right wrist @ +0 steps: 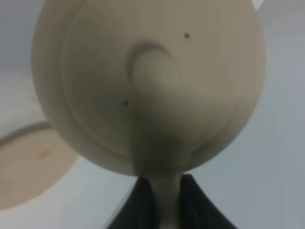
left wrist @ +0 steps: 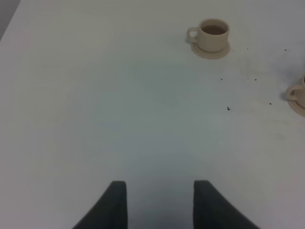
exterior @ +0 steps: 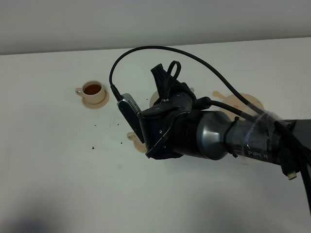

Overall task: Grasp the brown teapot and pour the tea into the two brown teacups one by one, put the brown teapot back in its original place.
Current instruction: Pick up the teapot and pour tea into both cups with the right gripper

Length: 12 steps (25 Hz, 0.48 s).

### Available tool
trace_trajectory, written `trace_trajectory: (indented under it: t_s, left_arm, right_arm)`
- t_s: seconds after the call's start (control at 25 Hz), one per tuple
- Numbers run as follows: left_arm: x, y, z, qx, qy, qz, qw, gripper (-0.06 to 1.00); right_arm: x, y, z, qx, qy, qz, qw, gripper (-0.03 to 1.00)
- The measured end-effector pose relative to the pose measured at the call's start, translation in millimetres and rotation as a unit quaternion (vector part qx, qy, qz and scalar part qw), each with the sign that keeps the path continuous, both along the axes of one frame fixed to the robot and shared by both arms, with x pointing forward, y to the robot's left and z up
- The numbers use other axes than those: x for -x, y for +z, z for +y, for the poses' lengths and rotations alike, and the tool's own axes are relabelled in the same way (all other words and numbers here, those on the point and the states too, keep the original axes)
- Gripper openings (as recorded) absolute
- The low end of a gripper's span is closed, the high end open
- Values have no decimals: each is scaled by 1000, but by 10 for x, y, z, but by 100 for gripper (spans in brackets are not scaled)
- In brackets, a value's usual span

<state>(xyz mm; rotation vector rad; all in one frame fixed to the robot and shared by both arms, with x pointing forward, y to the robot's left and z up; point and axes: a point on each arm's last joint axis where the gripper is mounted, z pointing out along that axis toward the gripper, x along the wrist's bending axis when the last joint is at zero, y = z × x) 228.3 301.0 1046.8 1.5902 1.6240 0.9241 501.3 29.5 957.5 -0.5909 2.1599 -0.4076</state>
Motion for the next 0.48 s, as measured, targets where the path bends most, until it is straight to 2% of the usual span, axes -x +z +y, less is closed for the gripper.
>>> trace_trajectory:
  t_s: [0.48]
  left_arm:
    - [0, 0, 0, 0, 0, 0, 1000, 38]
  right_arm:
    - [-14, -19, -48, -75, -87, 41, 992, 12]
